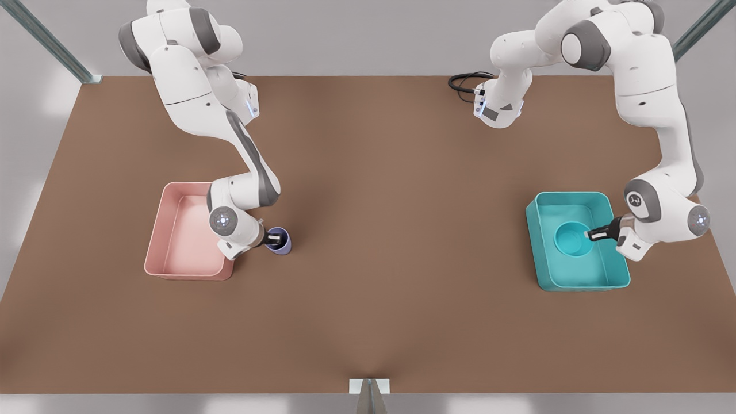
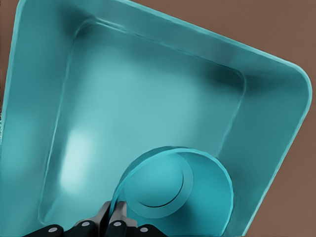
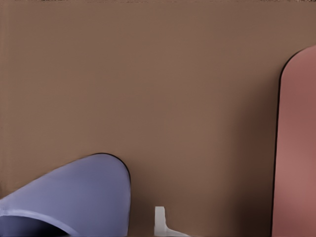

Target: Put the bowls and cups in different boxes

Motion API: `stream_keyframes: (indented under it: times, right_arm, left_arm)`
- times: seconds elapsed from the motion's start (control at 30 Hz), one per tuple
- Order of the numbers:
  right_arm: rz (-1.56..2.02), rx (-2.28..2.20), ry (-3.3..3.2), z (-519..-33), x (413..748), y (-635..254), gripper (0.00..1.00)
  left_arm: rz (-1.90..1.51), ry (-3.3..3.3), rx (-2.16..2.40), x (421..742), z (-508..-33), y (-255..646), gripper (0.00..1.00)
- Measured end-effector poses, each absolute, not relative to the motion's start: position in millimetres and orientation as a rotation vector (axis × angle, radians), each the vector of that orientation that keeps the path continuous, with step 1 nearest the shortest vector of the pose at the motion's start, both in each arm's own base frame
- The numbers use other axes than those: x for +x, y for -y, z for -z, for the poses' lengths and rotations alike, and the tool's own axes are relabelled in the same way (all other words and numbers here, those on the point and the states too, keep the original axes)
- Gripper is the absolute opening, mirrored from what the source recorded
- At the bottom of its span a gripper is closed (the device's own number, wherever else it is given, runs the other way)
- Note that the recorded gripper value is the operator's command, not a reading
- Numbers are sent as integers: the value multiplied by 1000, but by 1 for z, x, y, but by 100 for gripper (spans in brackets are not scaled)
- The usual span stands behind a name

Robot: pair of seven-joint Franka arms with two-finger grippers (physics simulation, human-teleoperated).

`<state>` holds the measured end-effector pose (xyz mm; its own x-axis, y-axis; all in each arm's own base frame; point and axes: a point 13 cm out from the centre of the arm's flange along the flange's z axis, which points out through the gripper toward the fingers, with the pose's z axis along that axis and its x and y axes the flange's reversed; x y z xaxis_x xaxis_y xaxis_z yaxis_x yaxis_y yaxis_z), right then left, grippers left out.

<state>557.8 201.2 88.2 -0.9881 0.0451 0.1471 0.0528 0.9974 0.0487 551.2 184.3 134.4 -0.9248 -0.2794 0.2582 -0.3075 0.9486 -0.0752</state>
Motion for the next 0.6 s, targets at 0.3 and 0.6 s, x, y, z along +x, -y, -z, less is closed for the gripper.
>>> stream_keyframes:
  times: [0.3,0.6]
  right_arm:
    - [147,-129,3119,-171,612,-181,21]
    - [136,-287,3149,-273,668,20,21]
  left_arm:
    - [-112,2907,420,561,-102,-201,100]
    - [-52,3071,-322,633,-387,67,100]
